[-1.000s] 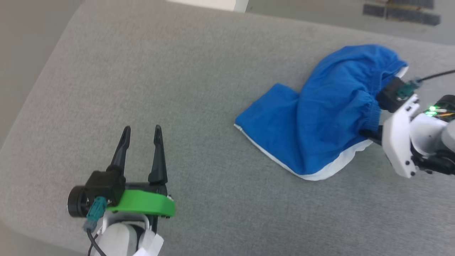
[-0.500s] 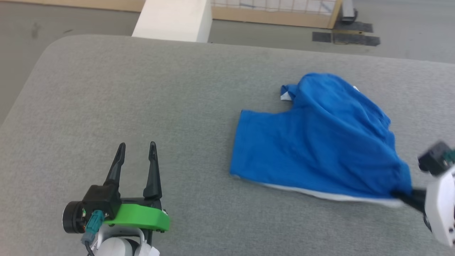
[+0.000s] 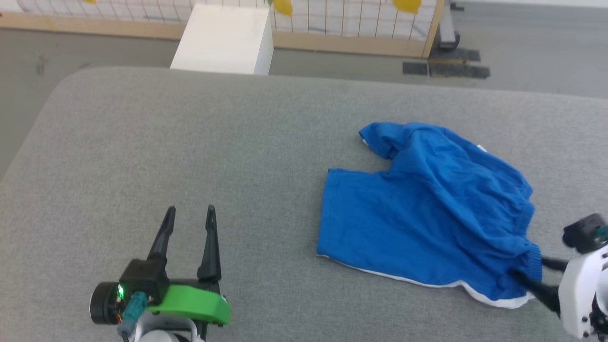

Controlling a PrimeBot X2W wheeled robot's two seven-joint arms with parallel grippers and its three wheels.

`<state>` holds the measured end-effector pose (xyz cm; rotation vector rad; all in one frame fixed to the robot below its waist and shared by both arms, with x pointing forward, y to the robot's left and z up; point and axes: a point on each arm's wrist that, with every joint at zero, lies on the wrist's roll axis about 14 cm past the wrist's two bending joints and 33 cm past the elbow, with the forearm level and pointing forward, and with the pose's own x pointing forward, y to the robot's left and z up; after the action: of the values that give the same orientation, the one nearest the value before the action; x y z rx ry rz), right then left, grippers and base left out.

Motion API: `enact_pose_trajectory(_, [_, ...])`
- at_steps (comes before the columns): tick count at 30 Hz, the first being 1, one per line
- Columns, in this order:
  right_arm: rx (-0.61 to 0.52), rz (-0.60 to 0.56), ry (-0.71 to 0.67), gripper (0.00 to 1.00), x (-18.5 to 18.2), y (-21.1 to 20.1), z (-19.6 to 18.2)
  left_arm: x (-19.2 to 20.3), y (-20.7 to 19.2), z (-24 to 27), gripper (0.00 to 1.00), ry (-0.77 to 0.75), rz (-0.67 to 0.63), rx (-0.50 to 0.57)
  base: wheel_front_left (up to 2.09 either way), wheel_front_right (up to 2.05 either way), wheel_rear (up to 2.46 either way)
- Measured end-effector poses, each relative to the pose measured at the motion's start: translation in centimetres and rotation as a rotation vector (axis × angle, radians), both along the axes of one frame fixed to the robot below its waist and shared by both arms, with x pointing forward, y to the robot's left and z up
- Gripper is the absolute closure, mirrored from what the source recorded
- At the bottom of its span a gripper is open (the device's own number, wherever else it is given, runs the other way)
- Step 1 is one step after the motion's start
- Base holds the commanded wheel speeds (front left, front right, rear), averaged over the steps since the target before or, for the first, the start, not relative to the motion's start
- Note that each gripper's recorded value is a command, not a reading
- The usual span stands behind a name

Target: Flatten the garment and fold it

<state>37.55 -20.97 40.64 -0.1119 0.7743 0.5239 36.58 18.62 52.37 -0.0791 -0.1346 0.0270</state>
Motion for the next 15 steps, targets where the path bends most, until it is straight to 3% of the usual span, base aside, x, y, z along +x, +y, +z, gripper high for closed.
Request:
enact_pose_trajectory(10, [0.04, -0.154, -0.489, 0.0, 3.3, -4.3, 8.3, 0.3, -3.9, 1.9, 0.0, -0.064, -0.165, 0.085, 0.0, 0.0, 0.0])
enact_pose_trajectory(15, [0.073, -0.248, -0.63, 0.0, 2.7, -4.8, 9.1, 1.9, -7.1, 2.2, 0.0, -0.078, -0.319, 0.168, 0.0, 0.0, 0.0])
